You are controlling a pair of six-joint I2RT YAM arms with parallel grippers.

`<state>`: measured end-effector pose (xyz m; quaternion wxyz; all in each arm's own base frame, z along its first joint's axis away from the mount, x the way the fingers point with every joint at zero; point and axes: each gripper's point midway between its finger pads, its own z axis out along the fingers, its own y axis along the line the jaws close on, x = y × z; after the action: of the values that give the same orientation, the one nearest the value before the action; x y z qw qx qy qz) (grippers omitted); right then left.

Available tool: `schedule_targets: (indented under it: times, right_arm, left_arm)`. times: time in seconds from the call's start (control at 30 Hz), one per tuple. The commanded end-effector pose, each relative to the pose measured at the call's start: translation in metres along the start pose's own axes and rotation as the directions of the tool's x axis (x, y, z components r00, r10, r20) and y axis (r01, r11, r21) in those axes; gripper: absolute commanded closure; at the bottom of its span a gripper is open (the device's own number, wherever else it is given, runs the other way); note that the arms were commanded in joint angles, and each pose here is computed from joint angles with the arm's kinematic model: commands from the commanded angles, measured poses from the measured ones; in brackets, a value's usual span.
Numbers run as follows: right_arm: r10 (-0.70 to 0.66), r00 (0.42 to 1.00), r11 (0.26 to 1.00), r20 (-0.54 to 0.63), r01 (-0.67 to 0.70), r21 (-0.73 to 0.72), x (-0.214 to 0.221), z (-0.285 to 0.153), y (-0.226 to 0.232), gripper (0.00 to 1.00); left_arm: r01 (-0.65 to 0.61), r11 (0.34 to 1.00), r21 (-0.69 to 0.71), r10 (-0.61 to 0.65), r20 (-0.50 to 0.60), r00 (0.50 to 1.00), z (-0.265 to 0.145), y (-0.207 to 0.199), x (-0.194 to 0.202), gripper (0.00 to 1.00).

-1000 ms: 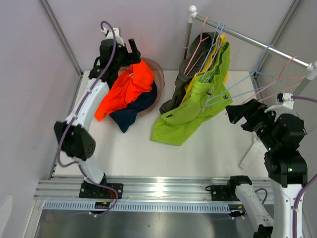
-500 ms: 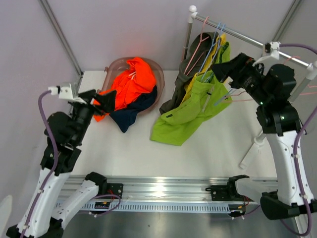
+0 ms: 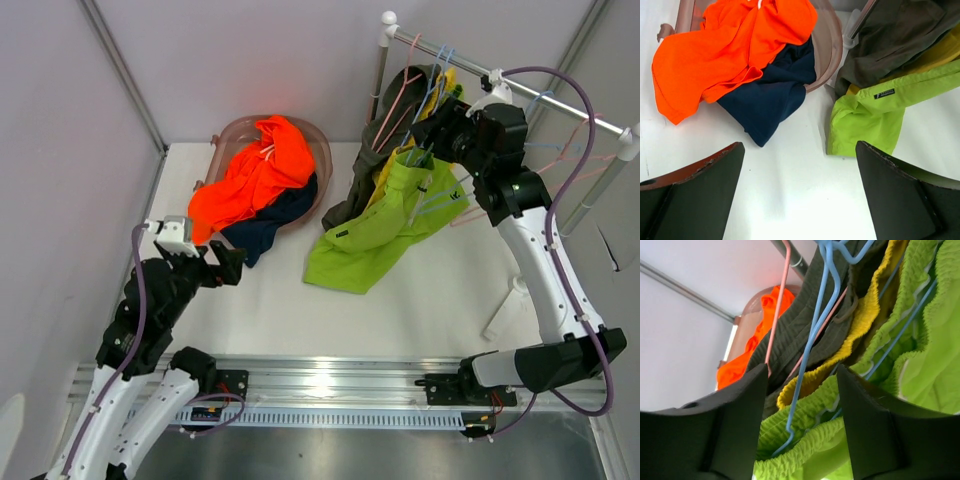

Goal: Remove the shorts from the hanger

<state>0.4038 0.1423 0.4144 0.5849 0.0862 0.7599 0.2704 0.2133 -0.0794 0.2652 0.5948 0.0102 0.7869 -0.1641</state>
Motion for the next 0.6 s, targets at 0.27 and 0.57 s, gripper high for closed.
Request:
schedule_targets:
  times: [0.27, 0.57]
  right_arm:
    - [-0.011, 0.999, 0.999, 0.034, 0.009, 0.043, 0.008, 0.02, -0.01, 0.83]
    - [-0.026, 0.995, 0.998, 0.092, 0.021, 0.054, -0.013, -0.012, -0.003, 1.0]
  left_arm:
    - [-0.016, 0.998, 0.055, 0.016, -0.002, 1.0, 0.002, -0.01, 0.001, 0.01]
    - [0.004, 0.986, 0.168, -0.009, 0.03, 1.0, -0.003, -0.034, -0.018, 0.01]
